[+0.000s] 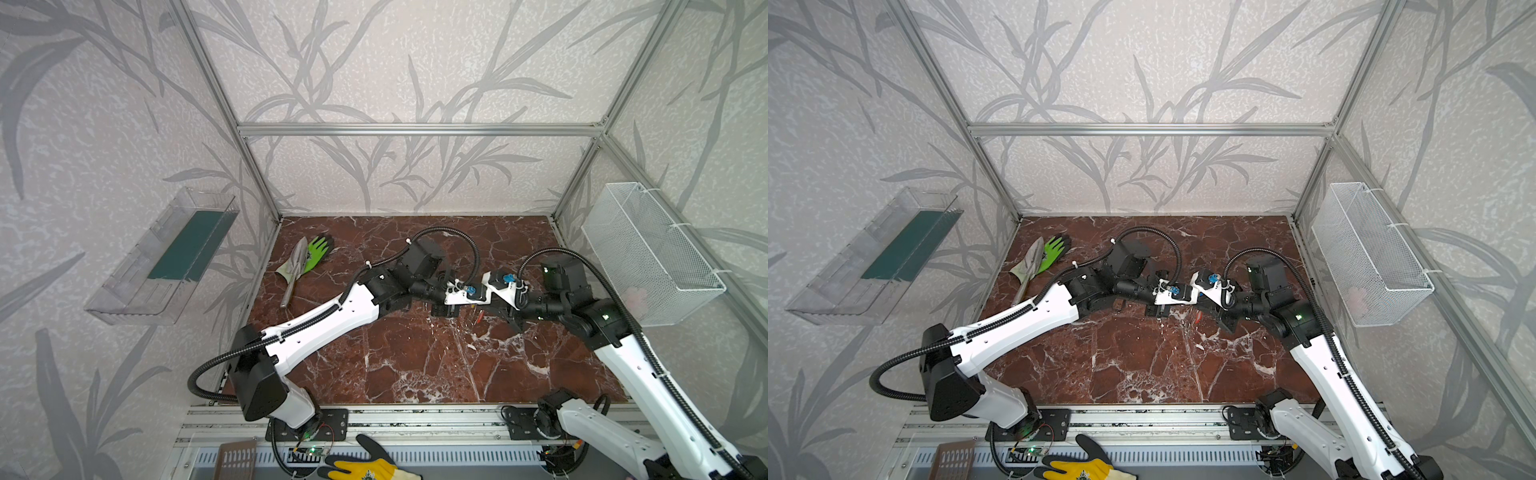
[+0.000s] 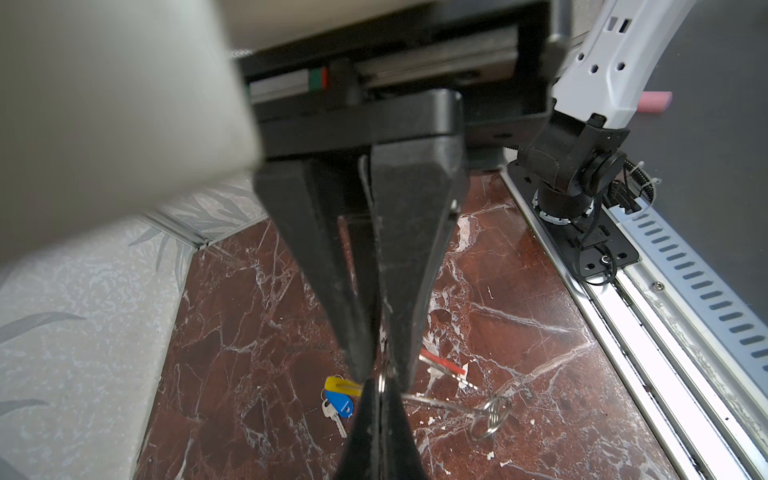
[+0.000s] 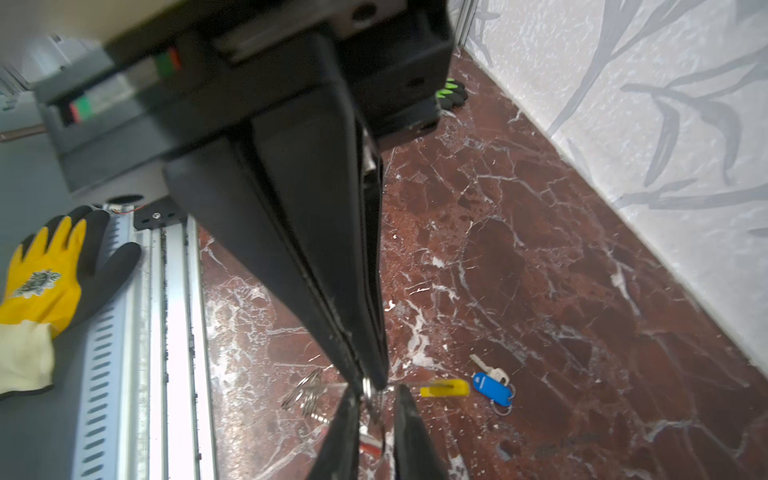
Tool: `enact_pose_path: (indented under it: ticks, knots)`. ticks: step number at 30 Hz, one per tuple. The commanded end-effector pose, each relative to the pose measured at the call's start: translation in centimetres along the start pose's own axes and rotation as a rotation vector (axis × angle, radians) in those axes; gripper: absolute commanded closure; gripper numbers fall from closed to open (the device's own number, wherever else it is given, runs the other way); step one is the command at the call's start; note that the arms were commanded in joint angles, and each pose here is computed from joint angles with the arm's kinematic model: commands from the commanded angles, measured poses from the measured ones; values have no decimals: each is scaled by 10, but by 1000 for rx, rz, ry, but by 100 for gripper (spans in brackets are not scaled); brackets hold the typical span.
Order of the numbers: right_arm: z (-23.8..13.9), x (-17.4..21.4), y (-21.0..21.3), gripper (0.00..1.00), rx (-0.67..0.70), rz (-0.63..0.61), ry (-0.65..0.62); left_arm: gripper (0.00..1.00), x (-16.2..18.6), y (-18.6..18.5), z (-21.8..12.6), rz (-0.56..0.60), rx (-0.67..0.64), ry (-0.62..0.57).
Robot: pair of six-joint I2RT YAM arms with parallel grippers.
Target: Put the keys on the keyring
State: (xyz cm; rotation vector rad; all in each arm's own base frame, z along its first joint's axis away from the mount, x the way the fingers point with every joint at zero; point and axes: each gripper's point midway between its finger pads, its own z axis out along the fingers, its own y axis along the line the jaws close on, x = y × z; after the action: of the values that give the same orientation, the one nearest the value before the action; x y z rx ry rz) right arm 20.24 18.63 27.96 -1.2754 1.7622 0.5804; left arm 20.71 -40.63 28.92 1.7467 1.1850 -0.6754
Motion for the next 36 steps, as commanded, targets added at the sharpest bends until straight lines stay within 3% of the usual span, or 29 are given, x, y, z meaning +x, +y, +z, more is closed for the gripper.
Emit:
enact_pose_path:
  ticks: [1,10,23,30,36]
  knots:
    - [-10,-14,-3,72,61,-80,-80,100,-8,11,-5,-83,-37,-76]
    - [-22,-5,-17,64,188,-27,-177,100,-24,32,-25,-164,-159,-220]
    - [-16,-20,-25,63,175,61,-279,100,-44,48,-46,-198,-282,-337]
    - [-16,-27,-34,65,196,89,-319,100,-47,49,-50,-199,-308,-365]
    - [-14,-29,-38,73,197,100,-328,100,-49,50,-51,-198,-322,-381]
